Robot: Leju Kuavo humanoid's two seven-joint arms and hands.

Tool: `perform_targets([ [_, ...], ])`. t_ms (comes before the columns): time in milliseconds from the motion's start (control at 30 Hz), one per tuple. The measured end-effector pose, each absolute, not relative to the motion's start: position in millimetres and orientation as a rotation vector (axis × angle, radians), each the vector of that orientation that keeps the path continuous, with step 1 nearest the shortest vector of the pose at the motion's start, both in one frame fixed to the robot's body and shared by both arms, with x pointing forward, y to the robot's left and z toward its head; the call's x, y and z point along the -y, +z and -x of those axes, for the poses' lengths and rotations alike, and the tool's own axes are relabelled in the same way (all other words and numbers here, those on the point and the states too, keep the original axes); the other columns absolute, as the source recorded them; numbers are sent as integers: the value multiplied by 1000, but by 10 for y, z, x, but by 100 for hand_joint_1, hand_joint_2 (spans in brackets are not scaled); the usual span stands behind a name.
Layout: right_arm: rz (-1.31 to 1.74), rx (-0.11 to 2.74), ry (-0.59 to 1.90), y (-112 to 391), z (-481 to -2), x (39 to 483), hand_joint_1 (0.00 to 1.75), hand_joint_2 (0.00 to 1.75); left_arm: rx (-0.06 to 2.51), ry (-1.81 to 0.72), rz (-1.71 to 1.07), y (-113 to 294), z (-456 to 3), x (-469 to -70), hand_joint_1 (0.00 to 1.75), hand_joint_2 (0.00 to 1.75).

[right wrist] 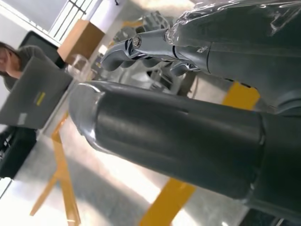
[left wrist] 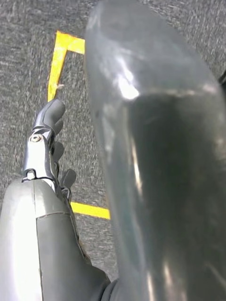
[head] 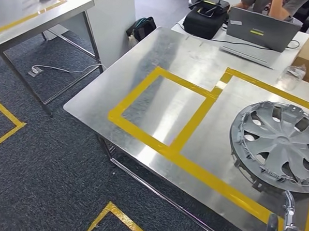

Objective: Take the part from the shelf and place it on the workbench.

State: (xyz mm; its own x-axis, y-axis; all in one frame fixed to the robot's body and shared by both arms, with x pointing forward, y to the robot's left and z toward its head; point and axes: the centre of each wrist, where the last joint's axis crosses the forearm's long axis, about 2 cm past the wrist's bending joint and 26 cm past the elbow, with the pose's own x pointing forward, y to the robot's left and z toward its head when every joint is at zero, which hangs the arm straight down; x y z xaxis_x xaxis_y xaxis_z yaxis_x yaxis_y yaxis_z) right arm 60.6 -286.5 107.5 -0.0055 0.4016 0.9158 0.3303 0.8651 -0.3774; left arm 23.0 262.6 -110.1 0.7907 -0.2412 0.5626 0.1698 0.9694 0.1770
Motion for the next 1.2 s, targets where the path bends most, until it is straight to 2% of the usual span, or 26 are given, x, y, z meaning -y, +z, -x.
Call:
perform_targets([
  [567,633,1232,70,431,-339,2934,0,0,596,-203,-161,-1061,-196,-2592,0,0],
  [967,626,1107,12,267,-395,2957,0,0,576,-197,-183,-956,-149,-2520,0,0],
  [1200,564,977,9,121,-194,2881,0,0,603,-168,-178,-916,-196,-2487,0,0],
])
